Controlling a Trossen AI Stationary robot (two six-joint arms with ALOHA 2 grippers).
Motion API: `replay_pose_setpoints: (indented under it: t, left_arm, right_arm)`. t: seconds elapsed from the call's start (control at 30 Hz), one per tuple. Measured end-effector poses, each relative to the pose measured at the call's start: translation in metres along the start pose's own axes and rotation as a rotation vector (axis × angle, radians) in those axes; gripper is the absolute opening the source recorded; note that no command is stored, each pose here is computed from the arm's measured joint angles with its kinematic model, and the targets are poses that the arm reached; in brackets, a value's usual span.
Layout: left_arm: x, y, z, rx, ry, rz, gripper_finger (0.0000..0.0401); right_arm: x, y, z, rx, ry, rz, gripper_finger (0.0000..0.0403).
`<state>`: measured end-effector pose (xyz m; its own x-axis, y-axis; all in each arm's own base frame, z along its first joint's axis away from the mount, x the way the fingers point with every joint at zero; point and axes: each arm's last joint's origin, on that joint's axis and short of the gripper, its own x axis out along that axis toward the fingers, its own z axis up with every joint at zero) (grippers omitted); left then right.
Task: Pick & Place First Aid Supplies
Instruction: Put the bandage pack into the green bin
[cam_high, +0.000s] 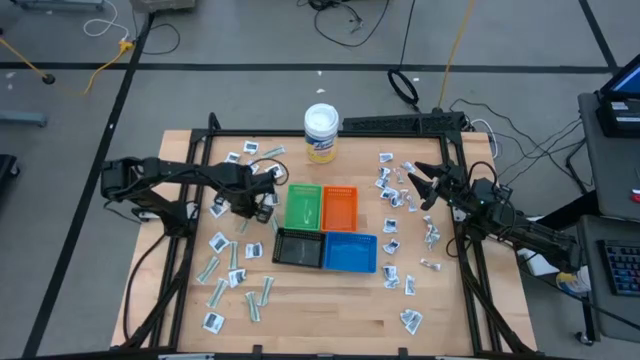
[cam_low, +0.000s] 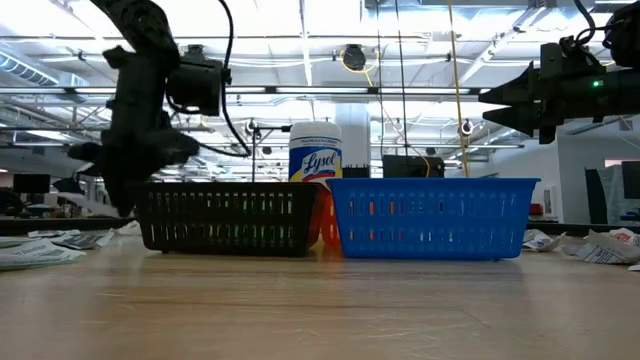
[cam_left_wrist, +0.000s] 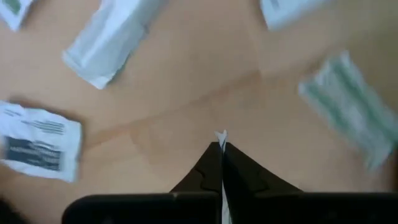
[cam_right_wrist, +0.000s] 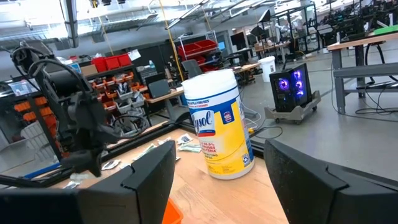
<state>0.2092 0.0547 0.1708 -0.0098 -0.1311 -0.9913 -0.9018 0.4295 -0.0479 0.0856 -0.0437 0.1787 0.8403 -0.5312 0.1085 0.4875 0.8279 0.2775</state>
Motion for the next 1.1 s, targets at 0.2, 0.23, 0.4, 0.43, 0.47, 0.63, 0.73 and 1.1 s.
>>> replay_pose_setpoints:
  t: [0.2, 0.23, 0.4, 0.43, 0.47, 0.63, 0.73, 1.1]
  left_arm:
    - [-0.019, -0.003, -0.004, 0.368, 0.021, 0.056, 0.0002]
    - [-0.022, -0.003, -0.004, 0.425, 0.022, 0.068, 0.0001]
    - [-0.037, -0.009, -0.004, 0.696, 0.023, 0.068, 0.0001]
    - [-0.040, -0.010, -0.005, 0.738, 0.024, 0.069, 0.0001]
    - [-0.043, -0.012, -0.005, 0.776, 0.022, 0.068, 0.0001]
    - [-0.059, -0.027, -0.002, 0.903, -0.030, 0.041, 0.0000]
    - [-0.063, -0.041, 0.006, 0.935, -0.044, 0.049, 0.0000]
    - [-0.072, -0.098, 0.049, 0.969, -0.058, 0.080, 0.0000]
  right_arm:
    - [0.000, 0.000, 0.000, 0.000, 0.000, 0.000, 0.0242]
    - [0.000, 0.000, 0.000, 0.000, 0.000, 0.000, 0.0242]
    - [0.000, 0.000, 0.000, 0.000, 0.000, 0.000, 0.0242]
    - [0.000, 0.000, 0.000, 0.000, 0.000, 0.000, 0.0242]
    - [0.000, 0.000, 0.000, 0.000, 0.000, 0.000, 0.0242]
    - [0.000, 0.000, 0.000, 0.000, 0.000, 0.000, 0.0242]
    - [0.000, 0.000, 0.000, 0.000, 0.000, 0.000, 0.0242]
    - [0.000, 0.000, 0.000, 0.000, 0.000, 0.000, 0.0242]
